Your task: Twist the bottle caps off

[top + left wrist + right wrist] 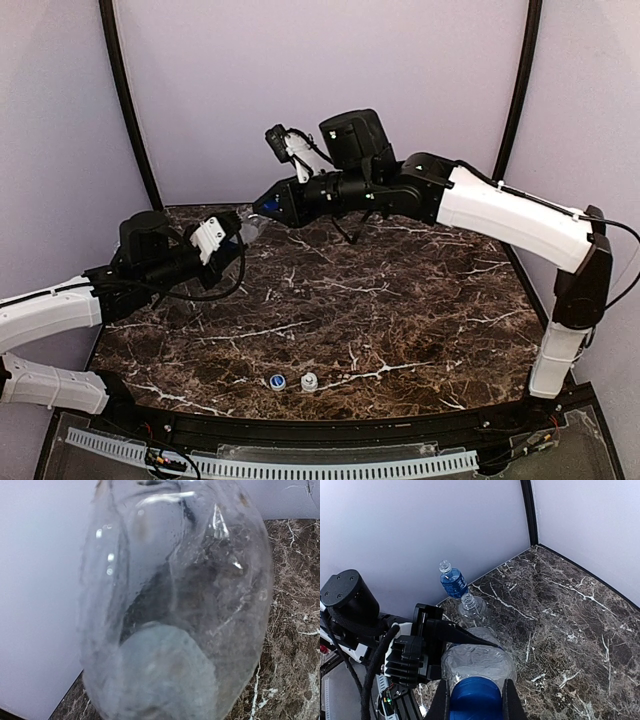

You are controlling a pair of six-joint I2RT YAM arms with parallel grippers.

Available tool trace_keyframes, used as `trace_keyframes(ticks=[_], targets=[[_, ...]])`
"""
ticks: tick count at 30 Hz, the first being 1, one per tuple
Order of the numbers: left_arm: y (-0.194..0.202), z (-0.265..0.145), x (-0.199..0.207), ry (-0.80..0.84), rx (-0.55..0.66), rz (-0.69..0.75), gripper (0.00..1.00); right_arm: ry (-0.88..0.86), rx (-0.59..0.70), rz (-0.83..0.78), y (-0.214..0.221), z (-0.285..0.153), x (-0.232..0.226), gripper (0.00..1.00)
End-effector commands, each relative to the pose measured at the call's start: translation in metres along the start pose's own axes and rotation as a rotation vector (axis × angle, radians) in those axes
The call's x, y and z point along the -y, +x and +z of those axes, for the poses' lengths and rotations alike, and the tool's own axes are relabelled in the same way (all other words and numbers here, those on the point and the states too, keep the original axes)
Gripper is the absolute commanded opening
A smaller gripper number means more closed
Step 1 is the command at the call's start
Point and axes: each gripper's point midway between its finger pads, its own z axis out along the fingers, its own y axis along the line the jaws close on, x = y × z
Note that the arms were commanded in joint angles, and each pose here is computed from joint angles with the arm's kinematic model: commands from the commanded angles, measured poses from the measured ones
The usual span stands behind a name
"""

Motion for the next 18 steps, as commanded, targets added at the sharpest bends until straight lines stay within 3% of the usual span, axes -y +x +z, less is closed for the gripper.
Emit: trace_keyframes(ticks=[1, 5, 11, 14, 18], targets=[[0.001, -0.002, 0.005, 0.014, 0.008, 0.006, 0.26, -0.015, 0.004, -0.032, -0.004, -0.002, -0.006, 0.0], [0.0, -0.003, 0.014, 0.063, 0.013, 0.005, 0.25, -0.178, -0.039, -0.208, 0.009, -0.011, -0.034, 0.0], [-0.005, -0.025, 0.081, 0.462, 0.059, -0.006, 0.25, -0.633, -0.132, -0.752, 0.098, -0.052, -0.108, 0.0], [-0.001, -0.043, 0.108, 0.635, 0.052, -0.013, 0.24, -0.647, -0.188, -1.006, 0.135, -0.056, -0.107, 0.0], [0.003, -0.059, 0.128, 0.767, 0.047, -0.019, 0.22, -0.614, -0.373, -1.298, 0.18, -0.051, -0.084, 0.0]])
